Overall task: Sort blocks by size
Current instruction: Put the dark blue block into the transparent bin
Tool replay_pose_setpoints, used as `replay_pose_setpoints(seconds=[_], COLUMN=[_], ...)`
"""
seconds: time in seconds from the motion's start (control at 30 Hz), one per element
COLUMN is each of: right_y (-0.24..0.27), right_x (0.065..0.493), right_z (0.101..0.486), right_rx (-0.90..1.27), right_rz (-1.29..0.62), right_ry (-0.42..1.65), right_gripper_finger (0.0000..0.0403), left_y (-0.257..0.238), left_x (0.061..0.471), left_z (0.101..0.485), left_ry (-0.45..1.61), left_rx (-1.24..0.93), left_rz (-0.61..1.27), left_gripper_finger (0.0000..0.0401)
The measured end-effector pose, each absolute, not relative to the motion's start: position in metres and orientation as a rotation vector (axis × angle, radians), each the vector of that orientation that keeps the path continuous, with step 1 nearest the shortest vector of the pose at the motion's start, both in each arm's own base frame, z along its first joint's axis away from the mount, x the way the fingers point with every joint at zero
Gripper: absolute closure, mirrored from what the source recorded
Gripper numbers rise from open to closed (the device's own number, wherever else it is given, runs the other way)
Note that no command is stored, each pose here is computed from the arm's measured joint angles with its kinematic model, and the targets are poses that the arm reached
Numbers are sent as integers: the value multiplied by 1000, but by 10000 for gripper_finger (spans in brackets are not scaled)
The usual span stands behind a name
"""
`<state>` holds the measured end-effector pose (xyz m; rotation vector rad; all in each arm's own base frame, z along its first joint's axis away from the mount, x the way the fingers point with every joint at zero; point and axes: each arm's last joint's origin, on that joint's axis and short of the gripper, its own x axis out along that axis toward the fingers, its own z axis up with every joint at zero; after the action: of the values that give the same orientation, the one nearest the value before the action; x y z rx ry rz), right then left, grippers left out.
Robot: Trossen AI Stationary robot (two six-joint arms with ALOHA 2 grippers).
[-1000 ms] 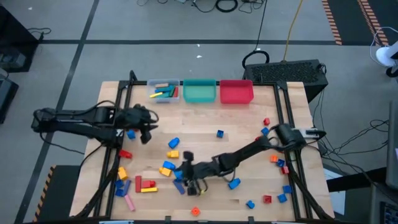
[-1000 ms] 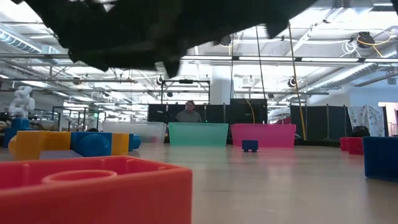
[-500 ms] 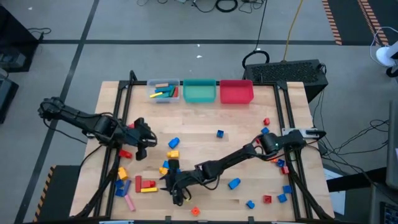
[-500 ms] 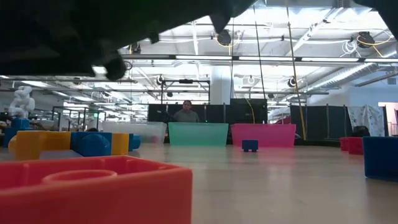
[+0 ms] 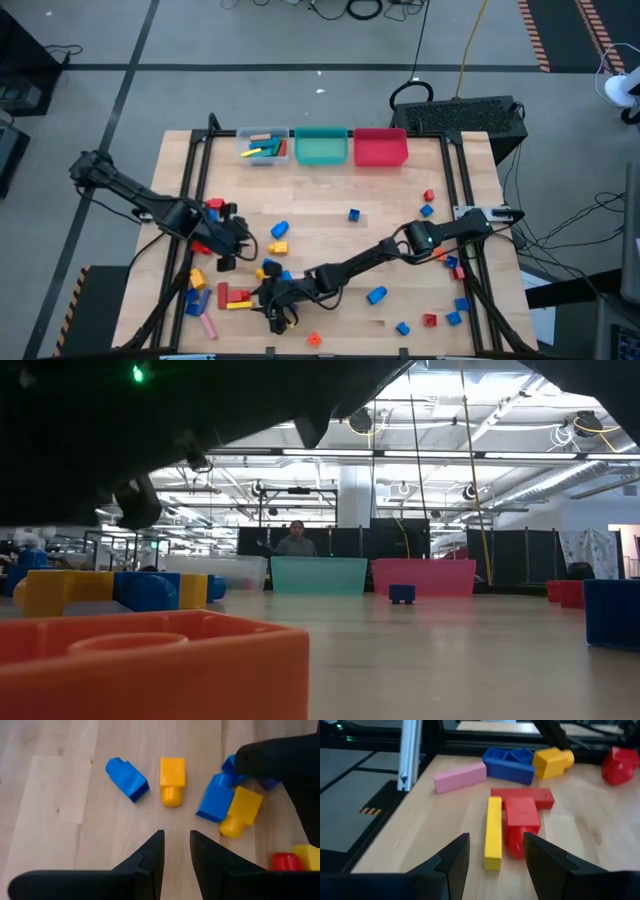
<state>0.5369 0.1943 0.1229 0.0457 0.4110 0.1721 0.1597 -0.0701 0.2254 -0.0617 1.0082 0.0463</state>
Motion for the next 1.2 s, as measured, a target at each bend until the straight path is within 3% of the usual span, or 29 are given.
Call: replay_pose_setpoints(seconds=[0.13, 0.43, 0.8, 1.07, 1.2], right_y=[191, 193, 202, 205, 213], right_x=[537, 515, 476, 455, 447], right_z=[121, 112, 145, 179, 186], right_rx=[60, 12, -132, -59, 118], right_rz=[159, 58, -96, -143, -190], right_ry=[447, 742, 959, 1014, 1029], right_gripper_finger=[234, 234, 234, 220, 201], left_y=[-72, -83, -94, -103, -108], left_x=[163, 171, 187, 197, 203], left_z=[221, 213, 202, 197, 196], left_ry=[1037, 1047, 1019, 966, 925], left_rx=[-49, -39, -28, -64, -103], left_rz=[54, 15, 17, 10, 2], left_gripper_finger=[309, 309, 309, 308, 308])
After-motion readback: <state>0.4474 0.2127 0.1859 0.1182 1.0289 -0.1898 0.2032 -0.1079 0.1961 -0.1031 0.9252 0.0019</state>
